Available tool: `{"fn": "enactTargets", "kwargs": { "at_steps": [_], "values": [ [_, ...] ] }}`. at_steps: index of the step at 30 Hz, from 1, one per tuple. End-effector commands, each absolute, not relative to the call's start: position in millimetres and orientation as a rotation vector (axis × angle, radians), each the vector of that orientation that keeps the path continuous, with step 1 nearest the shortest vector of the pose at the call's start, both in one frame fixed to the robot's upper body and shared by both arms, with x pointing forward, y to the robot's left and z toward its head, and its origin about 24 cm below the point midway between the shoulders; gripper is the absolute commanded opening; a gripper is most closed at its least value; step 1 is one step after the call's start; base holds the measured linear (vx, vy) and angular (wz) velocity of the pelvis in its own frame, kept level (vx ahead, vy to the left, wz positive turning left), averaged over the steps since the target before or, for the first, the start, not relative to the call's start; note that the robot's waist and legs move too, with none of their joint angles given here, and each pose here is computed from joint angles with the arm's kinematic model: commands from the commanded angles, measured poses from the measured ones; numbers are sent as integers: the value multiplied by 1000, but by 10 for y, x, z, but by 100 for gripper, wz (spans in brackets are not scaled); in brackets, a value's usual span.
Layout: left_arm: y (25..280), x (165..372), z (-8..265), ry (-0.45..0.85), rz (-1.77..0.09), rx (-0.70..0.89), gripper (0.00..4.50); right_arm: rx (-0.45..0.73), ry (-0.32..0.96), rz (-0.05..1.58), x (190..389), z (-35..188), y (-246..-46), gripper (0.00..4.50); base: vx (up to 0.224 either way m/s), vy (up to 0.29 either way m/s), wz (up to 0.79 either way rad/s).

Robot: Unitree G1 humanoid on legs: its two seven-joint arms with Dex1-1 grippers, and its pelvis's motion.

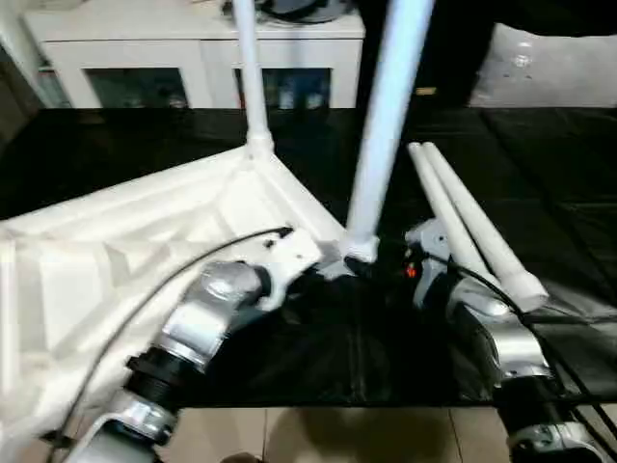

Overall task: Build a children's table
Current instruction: Rotate leg to tighten

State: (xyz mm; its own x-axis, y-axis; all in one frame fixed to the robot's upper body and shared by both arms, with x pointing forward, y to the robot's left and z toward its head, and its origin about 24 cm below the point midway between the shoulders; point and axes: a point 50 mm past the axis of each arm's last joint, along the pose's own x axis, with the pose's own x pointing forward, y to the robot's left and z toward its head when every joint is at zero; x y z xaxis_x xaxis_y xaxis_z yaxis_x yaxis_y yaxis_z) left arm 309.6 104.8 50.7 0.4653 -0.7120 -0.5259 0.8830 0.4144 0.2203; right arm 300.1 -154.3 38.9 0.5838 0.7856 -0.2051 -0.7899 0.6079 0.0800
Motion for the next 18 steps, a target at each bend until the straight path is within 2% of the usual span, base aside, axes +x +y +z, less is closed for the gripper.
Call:
{"fn": "enactTargets", "kwargs": {
  "at_steps": [1, 3, 8, 15, 16, 18],
  "values": [
    [1052, 3059, 530, 359, -1144, 581, 0, -57, 220, 1031, 2985, 495, -1558, 448, 0, 0, 0],
    [1068, 3026, 518, 366, -1193, 593, 0, -77, 231, 1068, 2974, 517, -1586, 448, 0, 0, 0],
    [1123, 2890, 486, 385, -1410, 661, 0, -230, 266, 1184, 2948, 548, -1618, 448, 0, 0, 0],
    [1130, 2836, 498, 387, -1554, 705, 0, -247, 271, 1262, 2945, 545, -1541, 448, 0, 0, 0],
    [1131, 2835, 500, 386, -1562, 710, 0, -245, 276, 1272, 2940, 540, -1532, 415, 0, 0, 0],
    [1132, 2842, 506, 382, -1573, 717, 0, -227, 296, 1309, 2914, 518, -1508, 410, 0, 0, 0]
  ]
}}
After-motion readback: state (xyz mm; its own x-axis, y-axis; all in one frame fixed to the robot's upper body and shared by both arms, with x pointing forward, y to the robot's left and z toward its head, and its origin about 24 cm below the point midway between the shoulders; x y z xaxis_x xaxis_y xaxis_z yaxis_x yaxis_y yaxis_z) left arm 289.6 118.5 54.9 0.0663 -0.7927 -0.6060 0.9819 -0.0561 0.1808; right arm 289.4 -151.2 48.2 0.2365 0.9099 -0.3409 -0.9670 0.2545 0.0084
